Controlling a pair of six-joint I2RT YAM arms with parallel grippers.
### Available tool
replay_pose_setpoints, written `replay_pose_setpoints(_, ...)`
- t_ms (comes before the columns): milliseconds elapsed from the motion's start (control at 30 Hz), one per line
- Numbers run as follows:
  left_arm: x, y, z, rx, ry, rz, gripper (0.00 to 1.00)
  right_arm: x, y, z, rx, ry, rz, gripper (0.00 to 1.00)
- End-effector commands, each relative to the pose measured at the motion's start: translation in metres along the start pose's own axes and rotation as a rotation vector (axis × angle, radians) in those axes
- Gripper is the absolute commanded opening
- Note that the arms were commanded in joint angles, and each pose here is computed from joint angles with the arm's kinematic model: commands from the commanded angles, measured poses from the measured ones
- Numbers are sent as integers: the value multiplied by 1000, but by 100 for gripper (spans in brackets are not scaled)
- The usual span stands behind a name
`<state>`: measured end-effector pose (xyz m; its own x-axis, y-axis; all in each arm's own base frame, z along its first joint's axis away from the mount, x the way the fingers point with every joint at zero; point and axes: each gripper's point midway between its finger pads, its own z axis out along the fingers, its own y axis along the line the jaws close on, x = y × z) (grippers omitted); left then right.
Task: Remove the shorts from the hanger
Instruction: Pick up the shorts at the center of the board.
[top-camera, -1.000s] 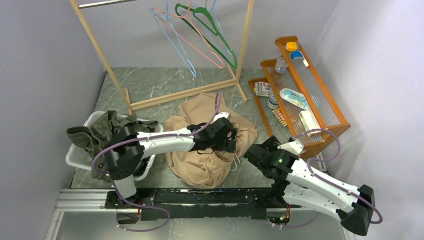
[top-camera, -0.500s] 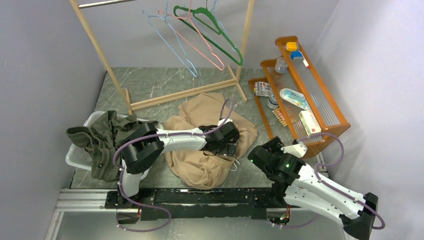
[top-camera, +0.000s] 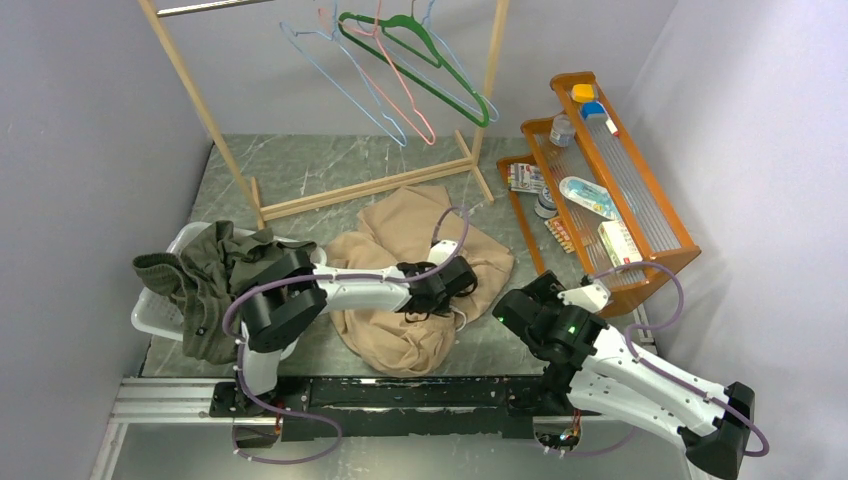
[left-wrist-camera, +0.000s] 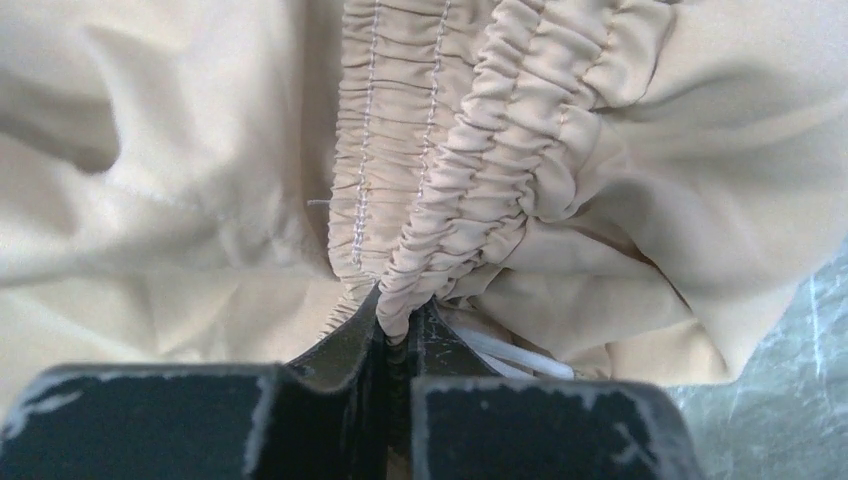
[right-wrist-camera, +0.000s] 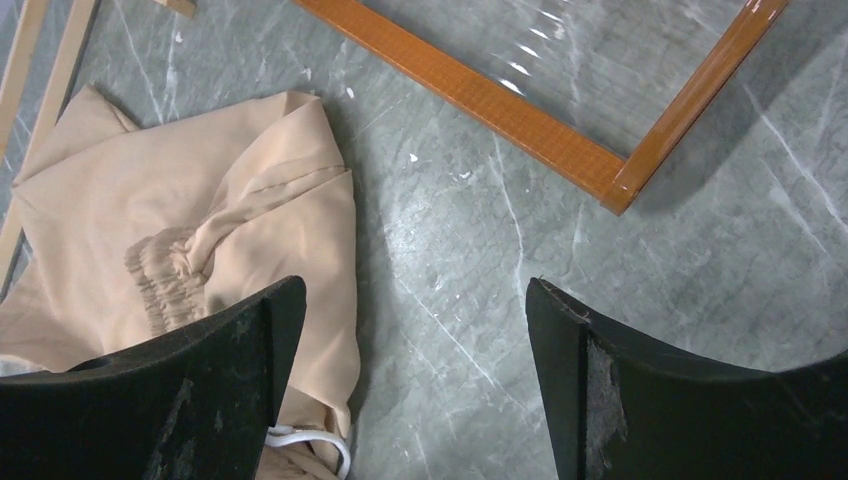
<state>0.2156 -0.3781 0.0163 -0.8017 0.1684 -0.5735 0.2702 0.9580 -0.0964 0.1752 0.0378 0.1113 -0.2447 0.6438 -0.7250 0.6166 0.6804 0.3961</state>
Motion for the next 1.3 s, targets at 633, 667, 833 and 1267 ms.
replay_pose_setpoints(633, -65, 3, -201, 322, -287, 9, 11, -5, 7, 5, -20, -51, -7, 84)
replay_pose_setpoints(667, -60, 14, -187, 252, -270, 3, 17, -4, 8, 5, -23, -51, -12, 84)
replay_pose_setpoints(833, -46, 48, -118, 153, -154, -34, 22, -1, 9, 6, -18, -44, -28, 84)
replay_pose_setpoints(1267, -27, 101, -42, -28, -53, -152, 100, 3, 9, 7, -33, -28, -20, 84)
